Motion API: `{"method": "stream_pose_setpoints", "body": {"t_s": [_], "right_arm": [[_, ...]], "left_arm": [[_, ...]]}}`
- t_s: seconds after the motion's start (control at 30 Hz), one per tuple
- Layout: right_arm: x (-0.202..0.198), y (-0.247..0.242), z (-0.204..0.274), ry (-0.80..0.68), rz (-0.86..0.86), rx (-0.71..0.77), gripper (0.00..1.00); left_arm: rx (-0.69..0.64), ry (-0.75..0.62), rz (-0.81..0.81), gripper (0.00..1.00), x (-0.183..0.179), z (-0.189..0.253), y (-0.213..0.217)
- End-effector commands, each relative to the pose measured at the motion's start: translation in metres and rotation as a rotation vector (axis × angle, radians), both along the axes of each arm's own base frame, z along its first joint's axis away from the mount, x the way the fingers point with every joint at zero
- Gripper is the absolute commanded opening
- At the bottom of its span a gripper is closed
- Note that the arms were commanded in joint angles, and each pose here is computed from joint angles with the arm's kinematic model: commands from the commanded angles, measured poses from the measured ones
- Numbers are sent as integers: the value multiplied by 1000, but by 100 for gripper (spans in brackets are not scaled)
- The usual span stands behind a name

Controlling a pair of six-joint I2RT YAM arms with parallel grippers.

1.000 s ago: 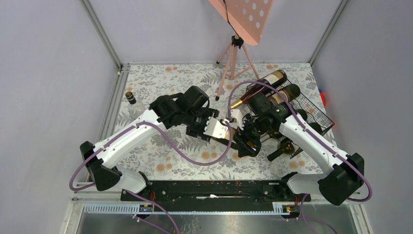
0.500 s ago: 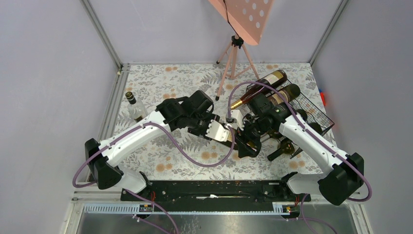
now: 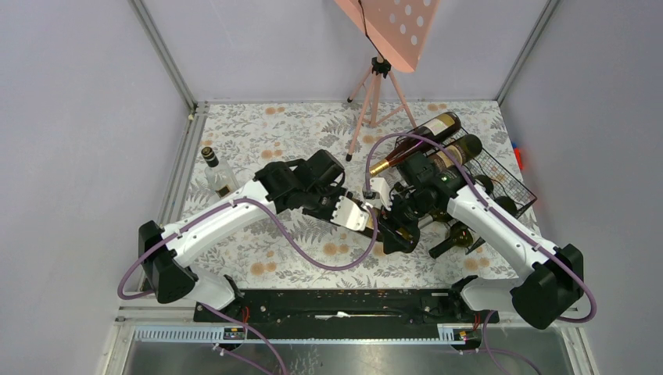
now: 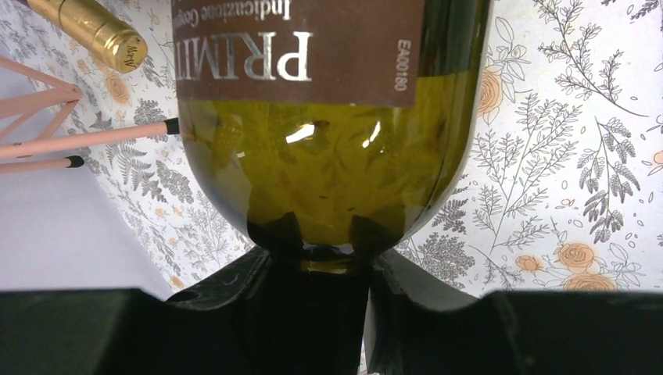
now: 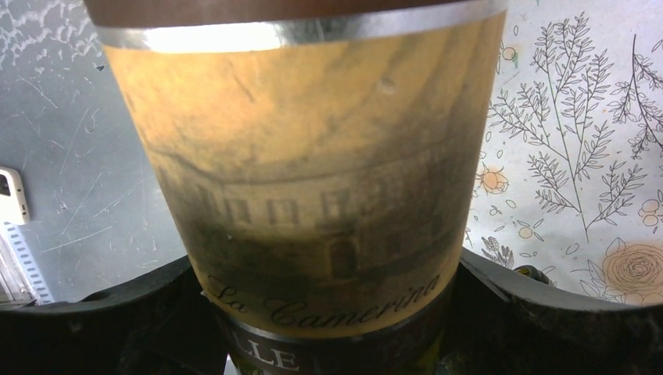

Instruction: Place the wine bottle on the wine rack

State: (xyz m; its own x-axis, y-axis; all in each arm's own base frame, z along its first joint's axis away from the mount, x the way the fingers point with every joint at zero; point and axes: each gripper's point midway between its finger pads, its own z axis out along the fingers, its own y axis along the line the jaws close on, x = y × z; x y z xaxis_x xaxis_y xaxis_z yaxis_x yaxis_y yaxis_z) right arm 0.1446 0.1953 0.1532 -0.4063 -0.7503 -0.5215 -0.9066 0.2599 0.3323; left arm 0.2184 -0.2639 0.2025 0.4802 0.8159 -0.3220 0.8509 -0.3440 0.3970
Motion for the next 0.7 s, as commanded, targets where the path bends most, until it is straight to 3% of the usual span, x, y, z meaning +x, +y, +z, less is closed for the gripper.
{"method": "stream_pose_setpoints", "body": {"t_s": [0.0,0.07,0.37,0.67], "right_arm": [[9,10,17,-93,-15,82,89],[11,6,15,-122,-30,72,99],[31,-15,28,-249,-175,81,99],[77,-65,94,-404,-563,252,100]], "left_arm": [[-63,-21,65,0,4,4,-2],[-81,-18,77,0,2,5,0],[-188,24,181,0,11,16,16],[-393,138,358,0,21,43,9]]}}
